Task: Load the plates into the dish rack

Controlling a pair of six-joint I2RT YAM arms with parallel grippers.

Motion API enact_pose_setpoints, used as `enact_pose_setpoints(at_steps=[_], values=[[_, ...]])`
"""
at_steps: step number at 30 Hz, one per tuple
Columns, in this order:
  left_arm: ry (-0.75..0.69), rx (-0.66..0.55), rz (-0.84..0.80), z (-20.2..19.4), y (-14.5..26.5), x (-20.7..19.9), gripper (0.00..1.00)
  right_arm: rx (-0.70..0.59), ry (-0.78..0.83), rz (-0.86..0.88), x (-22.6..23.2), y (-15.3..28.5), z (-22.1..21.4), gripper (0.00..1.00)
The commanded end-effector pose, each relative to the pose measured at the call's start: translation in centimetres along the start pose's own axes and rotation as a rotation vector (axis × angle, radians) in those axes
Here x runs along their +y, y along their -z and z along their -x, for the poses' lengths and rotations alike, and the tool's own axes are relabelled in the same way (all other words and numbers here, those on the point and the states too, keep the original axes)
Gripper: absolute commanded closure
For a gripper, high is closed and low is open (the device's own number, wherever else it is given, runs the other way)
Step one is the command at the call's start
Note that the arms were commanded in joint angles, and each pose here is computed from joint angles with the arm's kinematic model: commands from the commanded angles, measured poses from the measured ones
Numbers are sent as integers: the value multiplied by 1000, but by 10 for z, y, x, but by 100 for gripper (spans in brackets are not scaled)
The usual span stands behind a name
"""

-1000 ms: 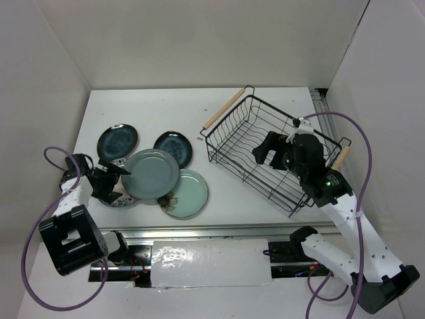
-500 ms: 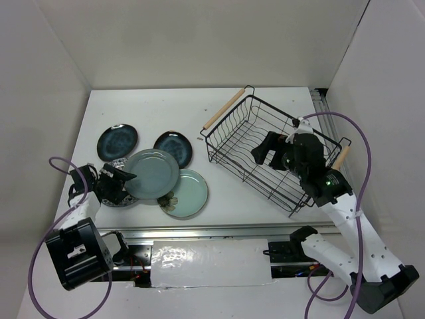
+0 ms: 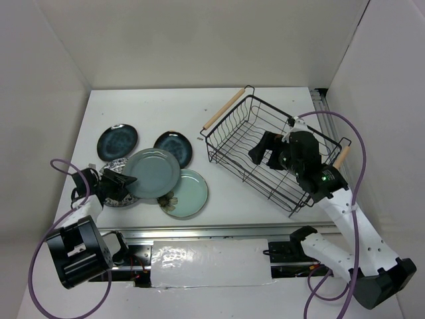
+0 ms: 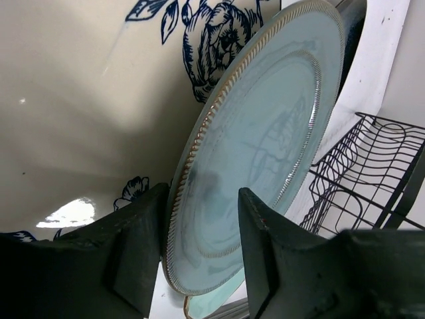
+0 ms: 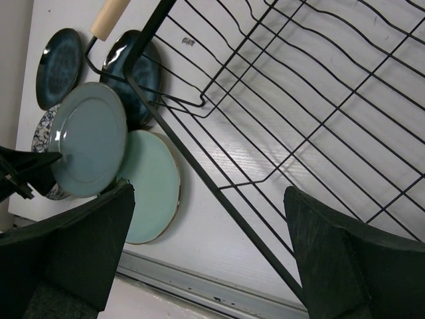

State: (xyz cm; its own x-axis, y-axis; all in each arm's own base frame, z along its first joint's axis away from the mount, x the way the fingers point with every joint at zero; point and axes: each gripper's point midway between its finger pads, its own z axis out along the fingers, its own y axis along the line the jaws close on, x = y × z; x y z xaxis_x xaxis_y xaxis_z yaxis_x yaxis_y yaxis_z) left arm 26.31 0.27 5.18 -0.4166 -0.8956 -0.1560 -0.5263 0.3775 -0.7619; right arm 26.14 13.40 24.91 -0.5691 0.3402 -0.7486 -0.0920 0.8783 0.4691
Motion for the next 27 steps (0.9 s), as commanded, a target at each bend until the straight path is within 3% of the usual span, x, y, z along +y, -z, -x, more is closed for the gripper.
enact_pose_setpoints(at_steps=[1,3,6,7,8,10,20,27], values=[[-41,-36,-48,10,0,-11,43,-54,-4,40,13,5,20,0],[-35,-32,-34,10,-1,-9,44,-60,2,42,13,5,22,0],[-25,-39,-23,16,0,-12,60,-36,-3,52,18,3,21,0],[-13,-29,-8,14,1,-10,80,-26,-3,48,18,0,21,0],[-17,-33,-7,15,2,-12,91,-20,-2,43,17,-1,20,0],[-15,-40,1,19,5,-18,100,-24,0,50,20,0,23,0],[-185,24,-173,32,32,-88,100,-38,50,36,35,1,39,0],[-434,14,-377,35,95,-174,100,-46,71,62,44,5,46,0]])
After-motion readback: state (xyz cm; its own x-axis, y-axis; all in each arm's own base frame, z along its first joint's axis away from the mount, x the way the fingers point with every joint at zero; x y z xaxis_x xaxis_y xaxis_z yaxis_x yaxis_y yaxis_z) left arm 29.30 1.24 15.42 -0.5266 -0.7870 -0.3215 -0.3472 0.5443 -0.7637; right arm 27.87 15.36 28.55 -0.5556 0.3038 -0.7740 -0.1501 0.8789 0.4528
